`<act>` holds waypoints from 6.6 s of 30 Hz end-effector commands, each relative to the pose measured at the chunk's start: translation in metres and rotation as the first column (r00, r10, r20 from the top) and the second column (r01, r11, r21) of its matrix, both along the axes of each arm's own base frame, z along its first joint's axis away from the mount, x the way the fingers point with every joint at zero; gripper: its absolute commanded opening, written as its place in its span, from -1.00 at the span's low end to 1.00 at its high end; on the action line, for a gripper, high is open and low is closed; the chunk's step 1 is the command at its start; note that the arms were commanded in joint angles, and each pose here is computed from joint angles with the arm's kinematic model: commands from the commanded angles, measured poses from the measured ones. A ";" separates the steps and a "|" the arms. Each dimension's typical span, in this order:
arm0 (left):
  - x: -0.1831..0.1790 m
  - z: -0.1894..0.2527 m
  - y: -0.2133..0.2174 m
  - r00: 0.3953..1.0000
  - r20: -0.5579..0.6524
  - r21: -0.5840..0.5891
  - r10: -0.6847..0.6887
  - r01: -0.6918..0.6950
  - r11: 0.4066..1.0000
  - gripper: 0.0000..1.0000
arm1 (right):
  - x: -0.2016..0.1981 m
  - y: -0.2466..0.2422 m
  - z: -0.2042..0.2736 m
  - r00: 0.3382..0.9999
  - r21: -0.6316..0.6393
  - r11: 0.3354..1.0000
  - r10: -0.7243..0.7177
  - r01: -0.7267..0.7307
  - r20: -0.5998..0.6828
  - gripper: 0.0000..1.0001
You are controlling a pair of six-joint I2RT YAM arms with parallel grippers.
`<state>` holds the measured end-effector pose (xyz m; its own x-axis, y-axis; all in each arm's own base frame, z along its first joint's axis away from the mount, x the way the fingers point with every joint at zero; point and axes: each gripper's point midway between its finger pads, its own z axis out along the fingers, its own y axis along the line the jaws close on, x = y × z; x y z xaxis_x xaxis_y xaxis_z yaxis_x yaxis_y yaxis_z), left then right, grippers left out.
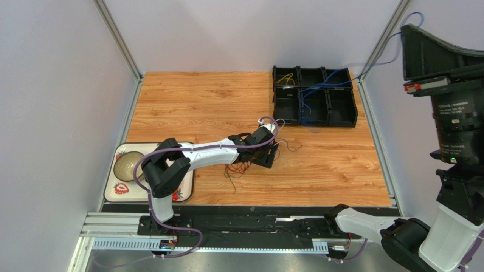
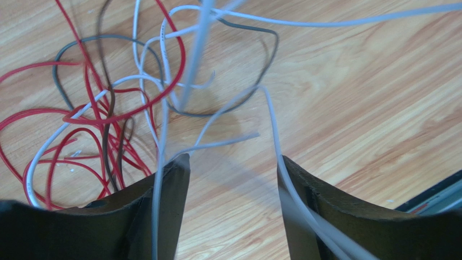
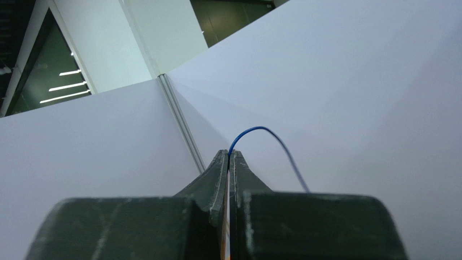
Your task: Untangle the cables
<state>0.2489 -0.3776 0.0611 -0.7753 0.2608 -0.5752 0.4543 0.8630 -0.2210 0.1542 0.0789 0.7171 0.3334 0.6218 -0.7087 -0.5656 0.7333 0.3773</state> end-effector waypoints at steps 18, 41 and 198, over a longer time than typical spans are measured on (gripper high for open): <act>0.005 0.120 0.040 0.997 0.076 -0.084 -0.020 0.027 0.996 0.58 | 0.064 -0.009 -0.065 0.960 -0.088 0.969 -0.242 0.231 -0.144 -1.00; -0.072 0.058 0.103 0.949 -0.307 0.172 -0.073 0.131 0.976 0.65 | 0.131 0.027 -0.120 0.920 -0.215 0.951 -0.277 0.222 -0.278 -1.00; -0.076 0.191 0.295 0.840 0.436 -0.063 0.322 -0.329 0.942 0.74 | 0.512 -0.080 -0.378 0.595 -0.376 0.786 -0.618 0.491 -0.514 -1.00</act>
<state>0.1703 -0.0804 0.2483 -0.5073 0.0599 -0.8597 0.1889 0.9811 -0.0431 0.6581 -0.0162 0.3555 0.0919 0.2769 -0.9565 0.3077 0.9056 0.2918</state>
